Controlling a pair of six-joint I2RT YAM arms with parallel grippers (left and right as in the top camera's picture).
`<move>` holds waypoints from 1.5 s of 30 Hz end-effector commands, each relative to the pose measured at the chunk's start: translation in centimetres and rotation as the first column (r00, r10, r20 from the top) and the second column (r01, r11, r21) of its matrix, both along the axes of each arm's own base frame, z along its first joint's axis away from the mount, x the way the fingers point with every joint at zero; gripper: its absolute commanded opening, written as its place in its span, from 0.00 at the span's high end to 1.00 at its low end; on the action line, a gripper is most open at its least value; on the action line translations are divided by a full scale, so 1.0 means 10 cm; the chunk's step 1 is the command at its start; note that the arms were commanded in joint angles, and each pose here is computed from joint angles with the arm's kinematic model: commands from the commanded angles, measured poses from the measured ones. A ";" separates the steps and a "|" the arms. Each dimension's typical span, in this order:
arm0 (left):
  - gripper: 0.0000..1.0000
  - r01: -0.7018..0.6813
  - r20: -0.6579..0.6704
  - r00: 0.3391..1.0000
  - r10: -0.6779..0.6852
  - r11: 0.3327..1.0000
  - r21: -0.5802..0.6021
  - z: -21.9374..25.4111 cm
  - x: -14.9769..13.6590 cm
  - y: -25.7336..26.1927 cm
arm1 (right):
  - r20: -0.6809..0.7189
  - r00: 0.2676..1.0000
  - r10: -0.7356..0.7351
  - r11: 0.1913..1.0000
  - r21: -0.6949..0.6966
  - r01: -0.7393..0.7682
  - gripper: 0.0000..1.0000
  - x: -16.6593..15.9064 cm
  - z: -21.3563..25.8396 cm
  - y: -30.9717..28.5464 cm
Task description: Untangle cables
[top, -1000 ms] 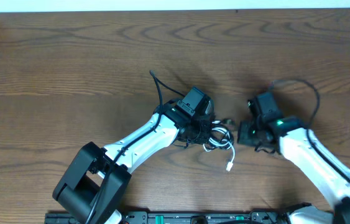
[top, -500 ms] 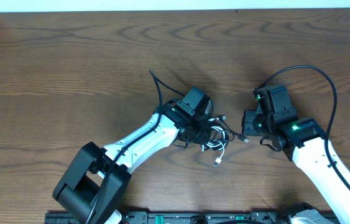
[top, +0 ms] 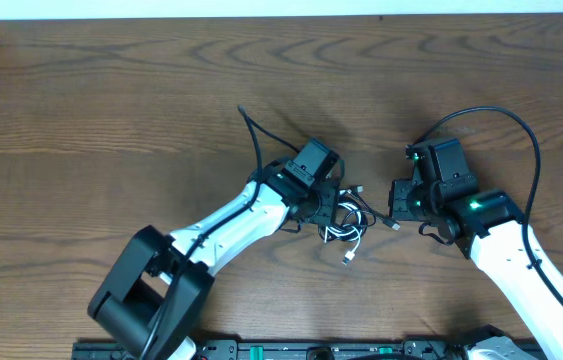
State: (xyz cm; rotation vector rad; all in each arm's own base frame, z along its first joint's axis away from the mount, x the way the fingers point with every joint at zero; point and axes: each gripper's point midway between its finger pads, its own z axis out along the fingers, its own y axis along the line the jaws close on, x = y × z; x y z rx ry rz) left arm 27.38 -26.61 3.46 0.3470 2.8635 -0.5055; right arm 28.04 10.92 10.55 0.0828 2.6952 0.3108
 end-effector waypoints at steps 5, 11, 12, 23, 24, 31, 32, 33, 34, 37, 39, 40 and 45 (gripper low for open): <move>0.62 0.022 -0.077 0.997 -0.025 0.999 -0.041 -0.26 -0.07 -0.11 | -0.001 1.000 0.006 1.000 -0.003 -0.006 0.85 0.00 0.00 -0.01; 0.71 0.020 -0.068 0.997 -0.022 0.999 -0.030 -0.30 -0.05 -0.11 | -0.003 1.000 0.009 1.000 0.001 -0.009 0.85 0.00 0.00 -0.01; 0.80 0.020 -0.068 0.997 -0.022 0.999 -0.031 -0.30 -0.05 -0.11 | -0.004 1.000 0.009 1.000 0.002 -0.009 0.85 0.00 0.00 0.00; 0.92 0.076 0.018 0.997 -0.074 0.991 -0.111 0.37 -0.03 -0.15 | -0.012 0.997 0.081 0.996 0.031 -0.081 0.83 -0.05 0.01 0.09; 0.93 0.092 0.035 0.996 -0.088 0.984 -0.152 0.51 -0.04 -0.20 | -0.008 0.992 0.124 0.991 0.053 -0.123 0.82 -0.06 0.02 0.15; 0.93 0.138 0.137 0.985 -0.103 0.949 -0.282 1.13 -0.12 -0.27 | 0.025 0.942 0.336 0.925 0.177 -0.335 0.78 -0.20 0.11 0.47; 0.93 0.138 0.141 0.985 -0.100 0.946 -0.292 1.17 -0.13 -0.27 | 0.027 0.939 0.344 0.922 0.181 -0.343 0.75 -0.21 0.12 0.48; 0.92 0.146 0.145 0.984 -0.106 0.941 -0.305 1.22 -0.15 -0.28 | 0.027 0.939 0.343 0.922 0.181 -0.343 0.72 -0.21 0.12 0.48; 0.93 0.153 0.150 0.983 -0.110 0.936 -0.317 1.25 -0.16 -0.29 | 0.027 0.939 0.344 0.922 0.181 -0.343 0.70 -0.21 0.12 0.48; 0.93 0.165 0.159 0.980 -0.117 0.927 -0.337 1.32 -0.18 -0.31 | 0.027 0.939 0.344 0.922 0.181 -0.343 0.64 -0.21 0.12 0.48; 0.93 0.166 0.159 0.980 -0.117 0.927 -0.336 1.32 -0.18 -0.31 | 0.028 0.936 0.350 0.917 0.192 -0.349 0.62 -0.22 0.12 0.50; 0.93 0.166 0.159 0.980 -0.118 0.927 -0.337 1.32 -0.18 -0.31 | 0.029 0.934 0.356 0.913 0.204 -0.355 0.59 -0.23 0.13 0.52; 0.93 0.206 0.154 0.976 -0.156 0.894 -0.397 1.40 -0.24 -0.41 | 0.037 0.933 0.358 0.910 0.207 -0.358 0.43 -0.22 0.14 0.53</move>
